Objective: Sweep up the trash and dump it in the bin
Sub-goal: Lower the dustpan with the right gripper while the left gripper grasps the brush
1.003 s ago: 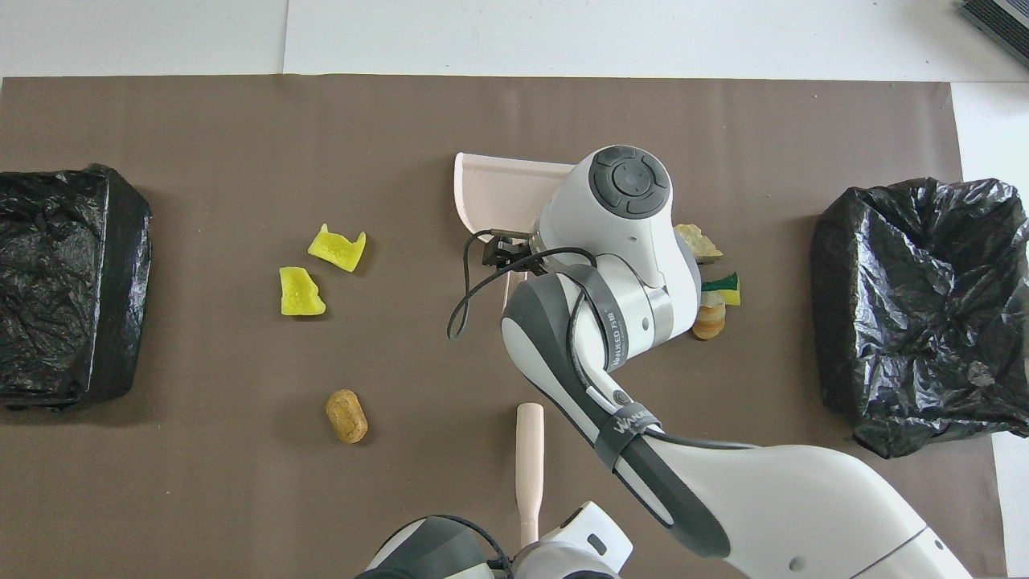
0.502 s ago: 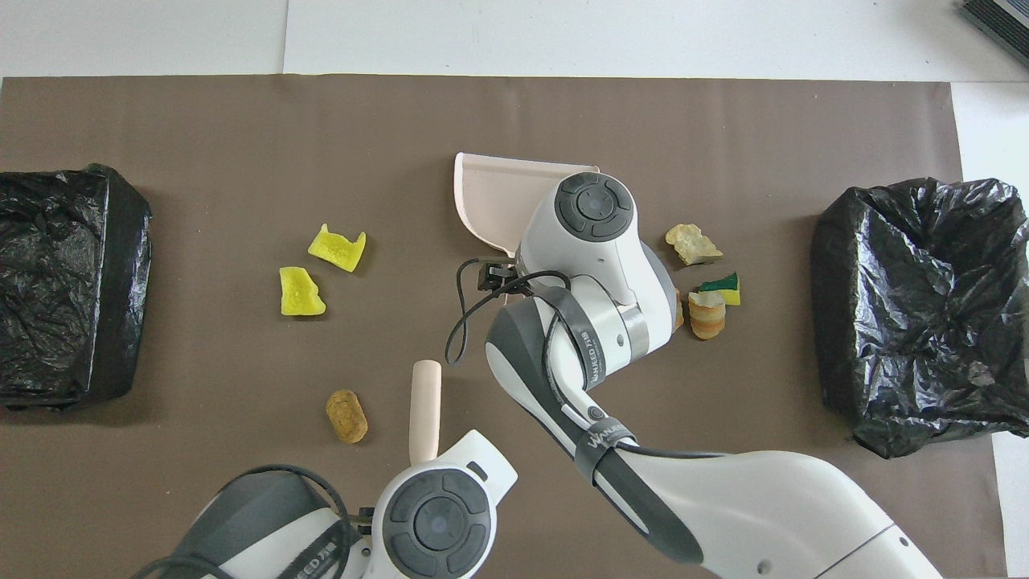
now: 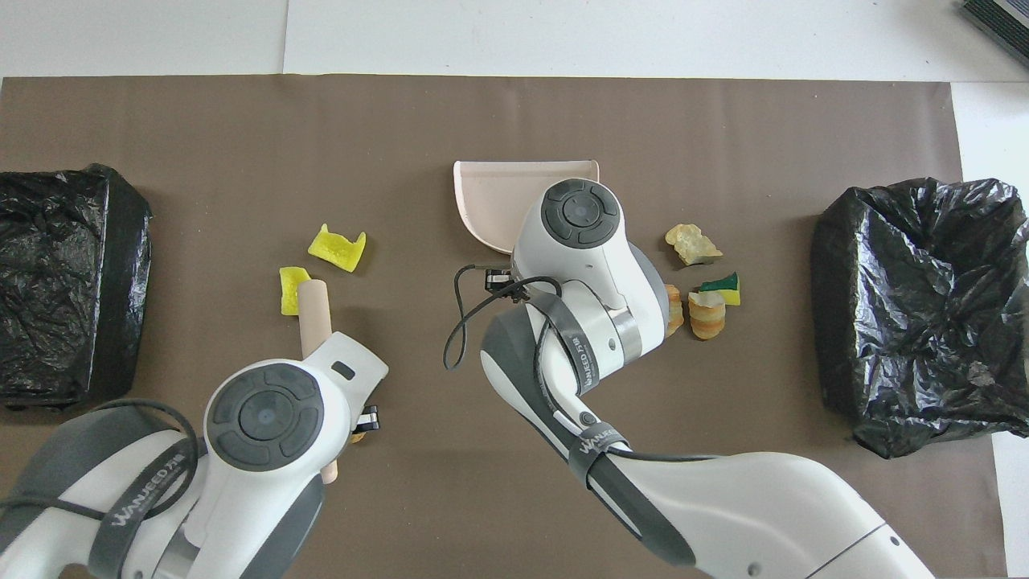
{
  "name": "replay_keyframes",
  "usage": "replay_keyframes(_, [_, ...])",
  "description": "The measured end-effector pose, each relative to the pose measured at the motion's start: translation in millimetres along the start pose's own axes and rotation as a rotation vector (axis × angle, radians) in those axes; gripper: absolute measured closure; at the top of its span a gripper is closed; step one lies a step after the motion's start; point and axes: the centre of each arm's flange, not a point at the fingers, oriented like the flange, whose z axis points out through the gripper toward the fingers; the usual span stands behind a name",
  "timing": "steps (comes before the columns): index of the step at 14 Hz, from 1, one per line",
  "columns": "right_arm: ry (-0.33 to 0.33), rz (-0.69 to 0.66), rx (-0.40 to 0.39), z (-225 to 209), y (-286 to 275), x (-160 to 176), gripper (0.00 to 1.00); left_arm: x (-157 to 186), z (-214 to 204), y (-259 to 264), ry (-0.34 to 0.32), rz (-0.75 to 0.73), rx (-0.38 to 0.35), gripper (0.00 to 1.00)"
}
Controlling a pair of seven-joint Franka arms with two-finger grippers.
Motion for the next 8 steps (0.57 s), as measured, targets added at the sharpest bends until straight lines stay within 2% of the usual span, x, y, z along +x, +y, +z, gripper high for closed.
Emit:
replay_keyframes(4, [0.018, -0.263, 0.010, -16, 36, 22, 0.68, 54, 25, -72, 0.019, -0.005, -0.047, 0.72])
replay_keyframes(8, [-0.001, -0.533, 0.008, -66, 69, 18, 0.68, 76, 61, -106, 0.026, 0.052, -0.076, 0.72])
